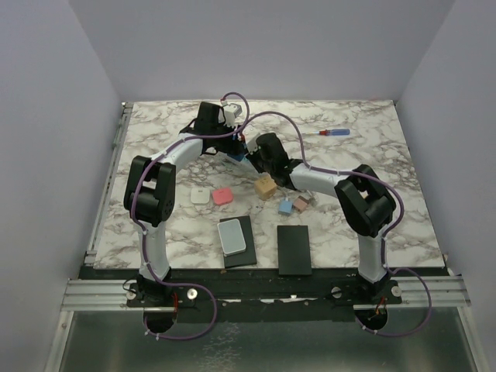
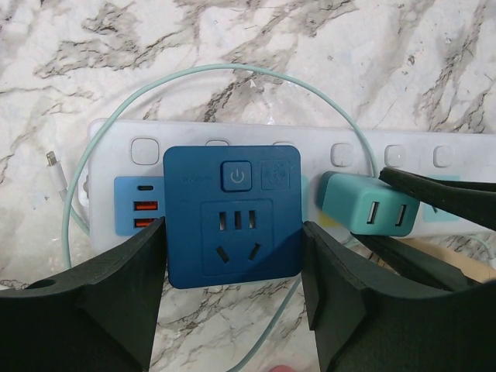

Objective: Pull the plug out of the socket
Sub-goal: Remove the plug from the socket.

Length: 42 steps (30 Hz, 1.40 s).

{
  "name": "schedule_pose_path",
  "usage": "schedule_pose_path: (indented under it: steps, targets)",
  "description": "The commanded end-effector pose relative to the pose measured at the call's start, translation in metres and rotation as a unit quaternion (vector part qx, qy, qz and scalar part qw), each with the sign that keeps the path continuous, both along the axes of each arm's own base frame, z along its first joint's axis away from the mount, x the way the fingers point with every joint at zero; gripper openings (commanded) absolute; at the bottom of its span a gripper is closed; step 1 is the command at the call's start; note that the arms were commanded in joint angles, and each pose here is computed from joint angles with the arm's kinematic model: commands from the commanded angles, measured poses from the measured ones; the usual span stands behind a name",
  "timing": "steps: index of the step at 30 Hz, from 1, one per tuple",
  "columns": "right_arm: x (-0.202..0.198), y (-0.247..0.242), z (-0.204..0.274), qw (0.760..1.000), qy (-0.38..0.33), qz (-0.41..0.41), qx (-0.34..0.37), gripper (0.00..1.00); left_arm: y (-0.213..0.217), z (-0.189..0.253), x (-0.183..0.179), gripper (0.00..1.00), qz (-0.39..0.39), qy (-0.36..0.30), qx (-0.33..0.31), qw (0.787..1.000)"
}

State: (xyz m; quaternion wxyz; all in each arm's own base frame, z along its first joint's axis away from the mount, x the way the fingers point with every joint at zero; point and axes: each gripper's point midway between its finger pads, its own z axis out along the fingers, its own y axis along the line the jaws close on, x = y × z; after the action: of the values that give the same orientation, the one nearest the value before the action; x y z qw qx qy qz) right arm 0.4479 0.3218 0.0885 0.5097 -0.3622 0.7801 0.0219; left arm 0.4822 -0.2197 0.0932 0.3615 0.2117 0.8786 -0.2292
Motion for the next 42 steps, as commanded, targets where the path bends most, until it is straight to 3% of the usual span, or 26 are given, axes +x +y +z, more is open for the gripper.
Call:
schedule_pose_path:
  steps: [1, 19, 30, 42]
  targets:
    - [0.009, 0.006, 0.057, 0.996, -0.019, -0.010, 0.082, 0.01, 0.011, -0.054, -0.029, 0.05, 0.017, 0.099, 0.034, 0.994]
    - [0.044, -0.026, 0.013, 0.984, 0.118, -0.052, 0.126, 0.01, 0.011, -0.058, -0.029, 0.05, 0.016, 0.102, 0.037, 0.994]
    - [0.039, -0.024, 0.037, 0.988, 0.076, -0.032, 0.129, 0.01, 0.011, -0.058, -0.029, 0.05, 0.016, 0.103, 0.036, 0.994]
    - [0.019, -0.006, 0.034, 0.999, -0.003, -0.027, 0.030, 0.01, 0.010, -0.060, -0.030, 0.05, 0.016, 0.106, 0.036, 0.994]
